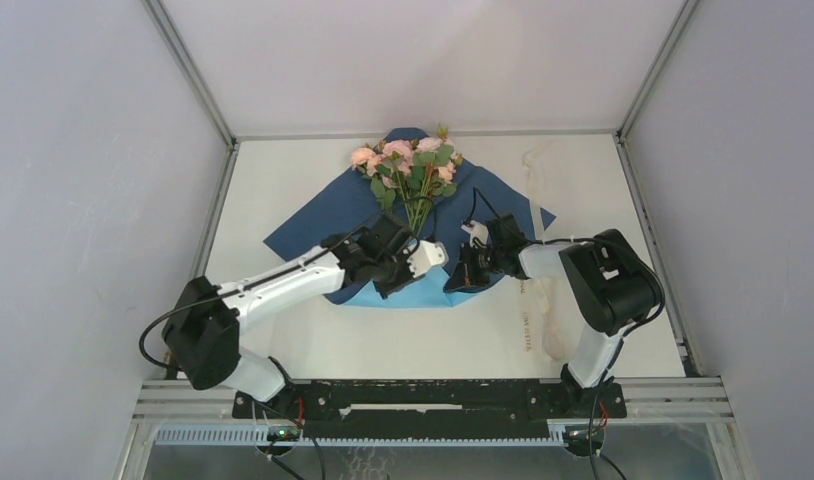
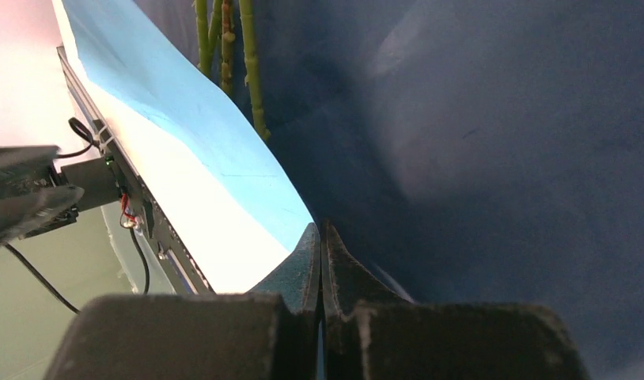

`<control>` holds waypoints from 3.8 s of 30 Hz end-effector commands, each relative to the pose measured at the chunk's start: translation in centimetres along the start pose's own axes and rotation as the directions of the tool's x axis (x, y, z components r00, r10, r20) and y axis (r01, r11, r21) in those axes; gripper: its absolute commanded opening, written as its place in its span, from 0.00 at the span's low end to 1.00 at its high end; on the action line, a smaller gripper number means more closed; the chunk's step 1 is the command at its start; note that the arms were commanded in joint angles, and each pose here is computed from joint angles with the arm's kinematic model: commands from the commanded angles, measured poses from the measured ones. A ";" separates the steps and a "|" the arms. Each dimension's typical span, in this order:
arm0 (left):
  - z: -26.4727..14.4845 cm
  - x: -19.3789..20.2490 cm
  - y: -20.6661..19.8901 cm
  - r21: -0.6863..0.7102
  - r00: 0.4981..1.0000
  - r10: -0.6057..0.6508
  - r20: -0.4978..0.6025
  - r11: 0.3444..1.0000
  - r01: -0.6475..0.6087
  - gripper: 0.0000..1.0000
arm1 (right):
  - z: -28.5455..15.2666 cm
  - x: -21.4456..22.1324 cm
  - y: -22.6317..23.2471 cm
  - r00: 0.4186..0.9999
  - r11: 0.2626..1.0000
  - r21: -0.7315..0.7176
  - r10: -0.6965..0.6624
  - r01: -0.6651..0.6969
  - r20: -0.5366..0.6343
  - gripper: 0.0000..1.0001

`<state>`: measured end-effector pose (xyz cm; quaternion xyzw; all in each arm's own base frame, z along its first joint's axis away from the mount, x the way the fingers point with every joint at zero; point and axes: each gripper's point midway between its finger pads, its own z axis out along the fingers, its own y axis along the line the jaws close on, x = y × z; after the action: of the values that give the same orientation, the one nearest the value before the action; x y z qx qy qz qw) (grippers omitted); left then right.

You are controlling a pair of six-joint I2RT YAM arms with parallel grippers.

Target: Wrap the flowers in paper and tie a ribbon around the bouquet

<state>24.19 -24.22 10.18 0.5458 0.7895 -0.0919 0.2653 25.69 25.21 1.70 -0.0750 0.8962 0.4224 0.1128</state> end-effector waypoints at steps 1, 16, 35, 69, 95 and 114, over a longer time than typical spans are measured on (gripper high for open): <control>0.9 1.1 0.1 -0.024 0.997 0.027 -0.071 0.999 -0.029 0.27 | -0.1 -1.8 0.5 0.999 1.000 0.012 -0.003 0.003 0.043 0.00; 6.3 7.2 0.1 0.035 0.960 -0.098 -0.261 0.993 0.111 0.17 | -5.9 -3.7 -0.9 0.983 0.972 0.226 0.019 -0.061 0.185 0.33; 3.7 10.4 -2.0 0.150 0.958 0.106 -0.265 0.986 -0.067 0.20 | -0.8 2.2 0.4 0.987 0.981 0.117 0.149 -0.154 0.050 0.00; 4.8 -6.3 1.2 0.064 0.996 -0.066 0.054 0.996 0.063 0.28 | -2.2 4.2 -3.2 0.962 0.940 0.206 0.259 -0.272 0.087 0.00; 10.6 -1.6 0.9 0.126 0.962 -0.269 -0.050 0.954 0.273 0.29 | -4.5 3.6 -6.1 0.738 0.666 0.368 0.434 -0.649 0.516 0.55; 10.2 -0.9 3.0 0.063 0.944 -0.324 -0.069 0.943 0.328 0.31 | -7.8 0.3 -5.0 0.821 0.705 0.578 0.011 -0.412 0.571 0.00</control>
<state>29.85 -29.56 2.18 0.4399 0.8591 -0.1630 0.2045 24.86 18.40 1.02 0.2646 0.9155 0.1680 0.2523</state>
